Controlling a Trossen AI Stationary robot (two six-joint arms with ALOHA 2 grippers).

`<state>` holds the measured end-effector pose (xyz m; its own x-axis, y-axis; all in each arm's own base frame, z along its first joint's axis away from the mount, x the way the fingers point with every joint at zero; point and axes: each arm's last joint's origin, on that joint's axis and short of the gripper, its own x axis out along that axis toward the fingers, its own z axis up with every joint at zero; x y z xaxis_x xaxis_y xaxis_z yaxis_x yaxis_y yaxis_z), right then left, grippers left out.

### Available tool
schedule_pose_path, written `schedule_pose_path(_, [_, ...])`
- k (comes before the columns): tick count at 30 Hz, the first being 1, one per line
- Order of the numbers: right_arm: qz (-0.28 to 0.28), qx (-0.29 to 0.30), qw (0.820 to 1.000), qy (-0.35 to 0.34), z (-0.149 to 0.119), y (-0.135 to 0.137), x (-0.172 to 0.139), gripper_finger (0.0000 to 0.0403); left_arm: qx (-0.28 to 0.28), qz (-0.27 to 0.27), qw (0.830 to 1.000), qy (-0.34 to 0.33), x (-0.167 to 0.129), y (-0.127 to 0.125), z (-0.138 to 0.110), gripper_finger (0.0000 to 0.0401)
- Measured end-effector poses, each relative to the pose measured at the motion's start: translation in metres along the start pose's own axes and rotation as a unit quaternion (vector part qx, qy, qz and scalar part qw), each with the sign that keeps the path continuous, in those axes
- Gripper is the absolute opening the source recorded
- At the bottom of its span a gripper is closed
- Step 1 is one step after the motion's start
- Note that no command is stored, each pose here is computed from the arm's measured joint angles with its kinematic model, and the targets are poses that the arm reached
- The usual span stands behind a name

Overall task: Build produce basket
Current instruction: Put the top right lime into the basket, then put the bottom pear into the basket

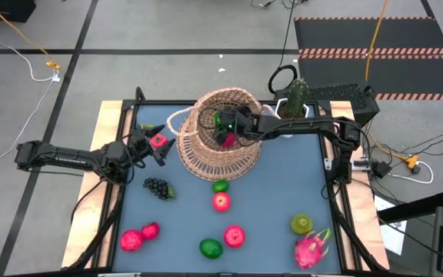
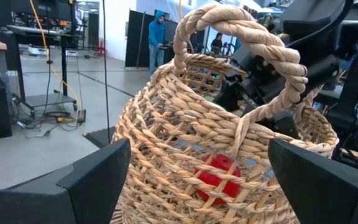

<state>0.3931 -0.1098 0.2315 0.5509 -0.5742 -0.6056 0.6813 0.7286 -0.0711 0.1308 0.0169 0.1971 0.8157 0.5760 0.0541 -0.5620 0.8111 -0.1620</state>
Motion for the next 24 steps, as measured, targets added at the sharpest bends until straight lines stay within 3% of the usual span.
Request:
schedule_pose_path(6, [-0.004, 0.028, 1.0, -0.002, -0.0001, -0.004, 0.0001, 0.0331, 0.013, 0.0, 1.0, 0.0, 0.0, 0.0, 0.0, 0.0381])
schedule_pose_path(12, [0.0, 0.003, 1.0, -0.007, 0.0028, -0.0043, -0.0054, 0.0335, 0.015, 0.0, 1.0, 0.003, 0.0, 0.0001, -0.0006, 0.0381])
schedule_pose_path(24, [0.015, 0.012, 1.0, -0.007, -0.0024, -0.0014, -0.005, 0.0388, 0.012, 0.0, 1.0, 0.004, 0.0, 0.0001, -0.0009, 0.0381])
